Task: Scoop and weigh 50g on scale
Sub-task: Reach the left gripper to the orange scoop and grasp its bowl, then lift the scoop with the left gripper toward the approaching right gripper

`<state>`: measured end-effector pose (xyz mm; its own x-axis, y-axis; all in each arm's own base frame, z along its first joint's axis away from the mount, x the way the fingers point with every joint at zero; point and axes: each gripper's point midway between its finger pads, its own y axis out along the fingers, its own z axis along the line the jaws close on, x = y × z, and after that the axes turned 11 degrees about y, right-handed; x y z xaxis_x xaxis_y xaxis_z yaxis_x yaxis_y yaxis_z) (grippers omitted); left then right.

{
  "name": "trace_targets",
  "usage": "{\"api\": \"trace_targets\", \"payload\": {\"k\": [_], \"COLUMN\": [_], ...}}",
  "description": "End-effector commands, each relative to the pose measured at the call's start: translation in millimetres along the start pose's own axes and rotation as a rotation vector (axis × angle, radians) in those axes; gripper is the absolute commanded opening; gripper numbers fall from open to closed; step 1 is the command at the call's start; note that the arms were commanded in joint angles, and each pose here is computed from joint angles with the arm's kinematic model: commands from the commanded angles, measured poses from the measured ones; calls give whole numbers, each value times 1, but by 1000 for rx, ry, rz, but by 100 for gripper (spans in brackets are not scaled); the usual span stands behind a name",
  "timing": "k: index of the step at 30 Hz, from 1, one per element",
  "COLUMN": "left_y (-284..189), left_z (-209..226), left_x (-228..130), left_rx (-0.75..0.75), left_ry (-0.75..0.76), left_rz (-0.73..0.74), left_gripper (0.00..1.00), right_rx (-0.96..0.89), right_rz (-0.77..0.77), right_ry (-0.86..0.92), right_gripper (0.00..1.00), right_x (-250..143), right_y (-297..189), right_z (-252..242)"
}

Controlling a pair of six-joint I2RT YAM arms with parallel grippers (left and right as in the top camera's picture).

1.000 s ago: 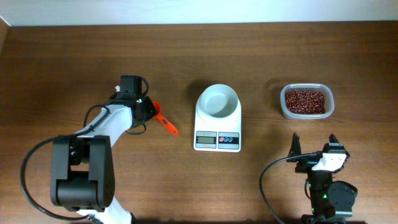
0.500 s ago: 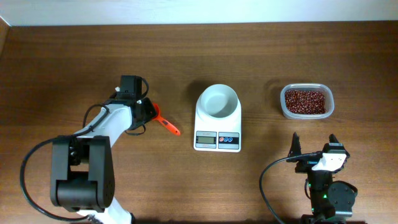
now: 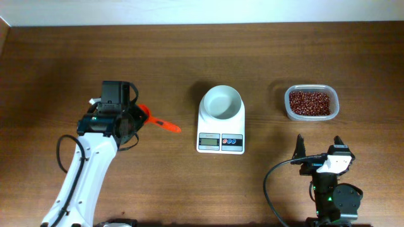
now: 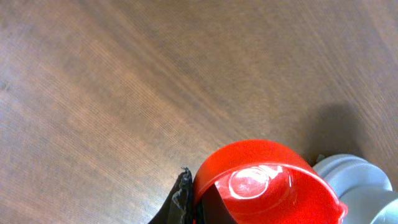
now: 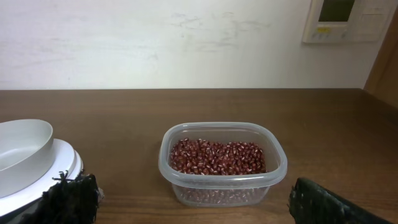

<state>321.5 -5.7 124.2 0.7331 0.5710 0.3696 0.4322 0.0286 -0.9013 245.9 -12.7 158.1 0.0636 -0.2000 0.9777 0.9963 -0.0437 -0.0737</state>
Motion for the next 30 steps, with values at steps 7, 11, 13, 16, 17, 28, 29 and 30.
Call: {"api": "trace_targets", "payload": {"k": [7, 11, 13, 16, 17, 28, 29, 30], "left_y": [-4, -4, -4, -6, -6, -7, -7, -7], "left_z": [17, 16, 18, 26, 29, 25, 23, 21], "left_x": [-16, -15, -17, -29, -32, -40, -41, -43], "left_rx": [73, 72, 78, 121, 135, 112, 103, 90], "left_ry": [-86, -87, -87, -189, -217, -219, -221, -222], "left_rz": [55, 54, 61, 100, 112, 155, 163, 176], "left_gripper": [0, 0, 0, 0, 0, 0, 0, 0], "right_rx": [55, 302, 465, 632, 675, 603, 592, 569], "right_rz": [7, 110, 266, 503, 592, 541, 567, 602], "right_ry": [13, 441, 724, 953, 1022, 873, 862, 848], "right_gripper": [99, 99, 99, 99, 99, 99, 99, 99], "right_x": [-2, -6, -12, -20, -22, -17, -9, -3], "right_y": [0, -9, -23, -49, -59, -49, -49, -47], "right_z": [9, 53, 85, 119, 128, 120, 122, 123]}}
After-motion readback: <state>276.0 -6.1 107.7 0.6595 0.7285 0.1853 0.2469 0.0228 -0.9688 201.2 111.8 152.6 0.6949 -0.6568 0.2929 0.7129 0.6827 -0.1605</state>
